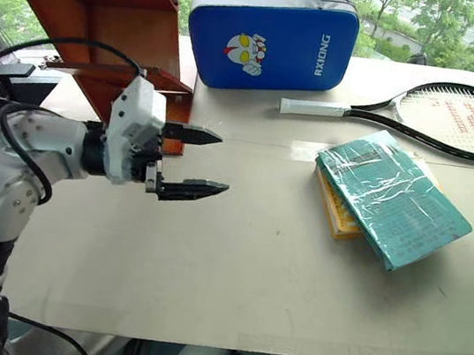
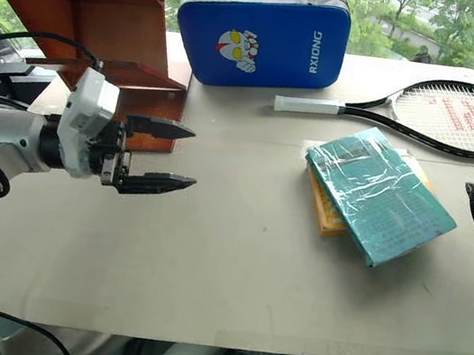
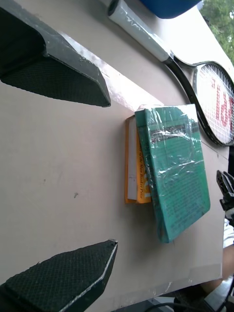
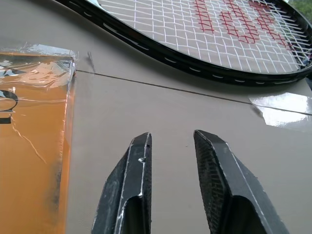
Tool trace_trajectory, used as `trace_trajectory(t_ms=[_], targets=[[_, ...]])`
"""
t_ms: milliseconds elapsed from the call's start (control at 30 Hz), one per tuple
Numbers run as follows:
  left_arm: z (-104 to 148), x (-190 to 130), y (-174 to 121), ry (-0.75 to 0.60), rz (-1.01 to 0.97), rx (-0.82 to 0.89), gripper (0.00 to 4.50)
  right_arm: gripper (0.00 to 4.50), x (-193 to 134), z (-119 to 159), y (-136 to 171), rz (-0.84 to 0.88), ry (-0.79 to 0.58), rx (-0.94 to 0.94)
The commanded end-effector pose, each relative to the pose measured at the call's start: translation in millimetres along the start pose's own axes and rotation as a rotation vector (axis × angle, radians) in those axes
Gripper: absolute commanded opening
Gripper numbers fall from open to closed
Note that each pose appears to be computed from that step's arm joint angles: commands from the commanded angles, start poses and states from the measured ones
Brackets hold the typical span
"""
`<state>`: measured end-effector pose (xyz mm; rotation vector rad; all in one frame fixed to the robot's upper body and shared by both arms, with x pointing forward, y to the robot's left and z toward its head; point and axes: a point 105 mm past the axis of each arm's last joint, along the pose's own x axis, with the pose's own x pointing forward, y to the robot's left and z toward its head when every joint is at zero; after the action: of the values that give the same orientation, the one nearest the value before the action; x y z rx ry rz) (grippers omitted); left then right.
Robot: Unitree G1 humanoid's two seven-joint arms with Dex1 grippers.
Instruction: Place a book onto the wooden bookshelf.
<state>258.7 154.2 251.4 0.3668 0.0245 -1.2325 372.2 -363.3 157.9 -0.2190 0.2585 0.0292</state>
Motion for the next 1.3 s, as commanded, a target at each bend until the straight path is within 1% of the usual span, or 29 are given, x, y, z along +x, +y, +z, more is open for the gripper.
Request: trace_trajectory(t_ms=[33,267,367,533,700,933,1033,1133,1200,1300], targets=[[20.0,-5.4,-4.6,-0.038,-0.023,0.043,4.5,0.09,13.3,7.7,5.0,0.012,-0.013,-0.017],[22.4,-0.6,-7.5,-0.056,-0.023,0.042,4.5,0.09,30.4,2.4,32.6,0.178,0.047,-0.008],[21.2,-0.5,-7.0,-0.052,-0.018,0.039,4.5,0.09,29.2,6.1,53.8,0.332,0.056,0.031],[19.5,1.5,-6.4,-0.043,-0.015,0.039,4.5,0.09,18.8,4.8,85.1,0.539,0.093,0.064],[19.8,1.7,-7.2,-0.034,-0.023,0.032,4.5,0.09,1.3,4.1,114.4,0.692,0.128,0.081],[19.2,0.9,-7.0,-0.022,-0.025,0.021,4.5,0.09,-19.9,2.2,146.3,0.83,0.163,0.101],[19.4,0.2,-6.7,-0.019,-0.023,0.017,4.5,0.09,-19.6,0.9,145.3,0.799,0.167,0.076],[14.3,-1.3,-8.0,0.002,-0.022,-0.006,4.5,0.09,-14.9,1.5,129.8,0.71,0.153,0.058],[5.6,-2.2,-10.9,0.025,-0.02,-0.031,4.5,0.09,-16.1,4.9,121.5,0.683,0.126,0.037],[-12.2,-2.7,-12.1,0.04,0.036,-0.089,4.5,0.09,-21.4,12.3,115.2,0.672,0.056,-0.002]])
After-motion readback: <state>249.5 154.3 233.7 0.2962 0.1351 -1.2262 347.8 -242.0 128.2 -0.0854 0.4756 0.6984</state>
